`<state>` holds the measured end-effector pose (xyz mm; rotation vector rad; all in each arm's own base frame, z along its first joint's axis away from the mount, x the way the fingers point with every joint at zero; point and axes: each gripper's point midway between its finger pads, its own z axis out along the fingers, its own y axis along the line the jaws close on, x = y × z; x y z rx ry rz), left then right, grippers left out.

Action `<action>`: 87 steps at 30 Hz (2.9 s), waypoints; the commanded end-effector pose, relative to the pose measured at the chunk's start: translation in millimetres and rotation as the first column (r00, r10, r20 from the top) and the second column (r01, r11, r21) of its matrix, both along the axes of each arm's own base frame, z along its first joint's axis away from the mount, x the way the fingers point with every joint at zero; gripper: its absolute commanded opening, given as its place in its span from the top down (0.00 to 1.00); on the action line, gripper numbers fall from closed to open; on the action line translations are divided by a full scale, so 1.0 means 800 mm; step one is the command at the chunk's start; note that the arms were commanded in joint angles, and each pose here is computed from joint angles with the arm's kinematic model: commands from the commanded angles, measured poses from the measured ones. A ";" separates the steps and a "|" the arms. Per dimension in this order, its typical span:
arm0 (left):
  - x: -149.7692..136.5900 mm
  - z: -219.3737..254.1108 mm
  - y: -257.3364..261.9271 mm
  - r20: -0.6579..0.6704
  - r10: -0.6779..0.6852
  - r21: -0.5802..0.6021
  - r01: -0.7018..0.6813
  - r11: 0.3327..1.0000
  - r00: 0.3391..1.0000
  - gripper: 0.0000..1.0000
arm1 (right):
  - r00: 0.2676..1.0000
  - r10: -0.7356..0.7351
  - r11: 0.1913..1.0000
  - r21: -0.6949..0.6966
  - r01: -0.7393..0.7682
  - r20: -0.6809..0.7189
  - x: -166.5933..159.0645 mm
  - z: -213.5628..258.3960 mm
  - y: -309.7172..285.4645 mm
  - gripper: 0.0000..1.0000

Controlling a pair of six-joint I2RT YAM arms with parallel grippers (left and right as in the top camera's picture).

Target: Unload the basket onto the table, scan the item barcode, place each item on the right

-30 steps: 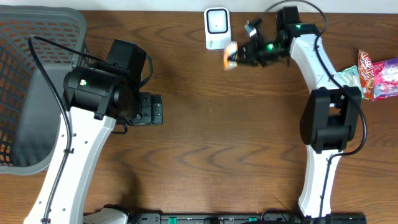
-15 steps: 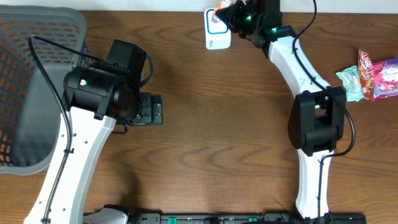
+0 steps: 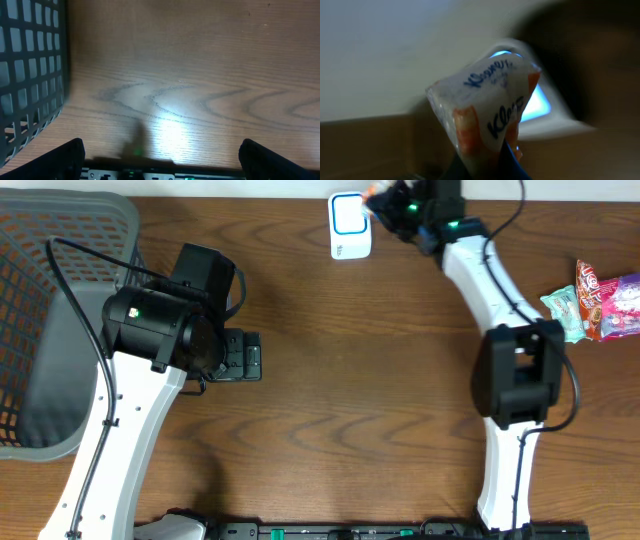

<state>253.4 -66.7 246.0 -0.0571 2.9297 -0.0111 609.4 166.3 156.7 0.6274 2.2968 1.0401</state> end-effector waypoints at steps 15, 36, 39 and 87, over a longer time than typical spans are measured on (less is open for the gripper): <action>0.000 -0.002 0.003 -0.007 0.007 0.008 -0.007 1.000 1.000 0.02 | 0.876 -0.425 0.573 -0.817 0.066 -0.228 -0.181 0.020 -0.469 0.99; 0.000 -0.002 0.003 -0.007 0.007 0.008 -0.007 1.000 1.000 0.02 | 0.751 -0.595 0.645 -0.727 0.235 -0.285 -0.228 -0.023 -0.558 0.98; 0.000 -0.002 0.003 -0.007 0.007 0.008 -0.007 1.000 1.000 0.02 | 0.768 -0.589 0.639 -0.727 0.251 -0.252 -0.215 -0.020 -0.557 0.93; 0.000 -0.002 0.003 -0.007 0.007 0.008 -0.007 1.000 1.000 0.02 | 0.996 -0.082 0.827 -0.559 0.056 -0.022 -0.447 0.220 -0.233 0.01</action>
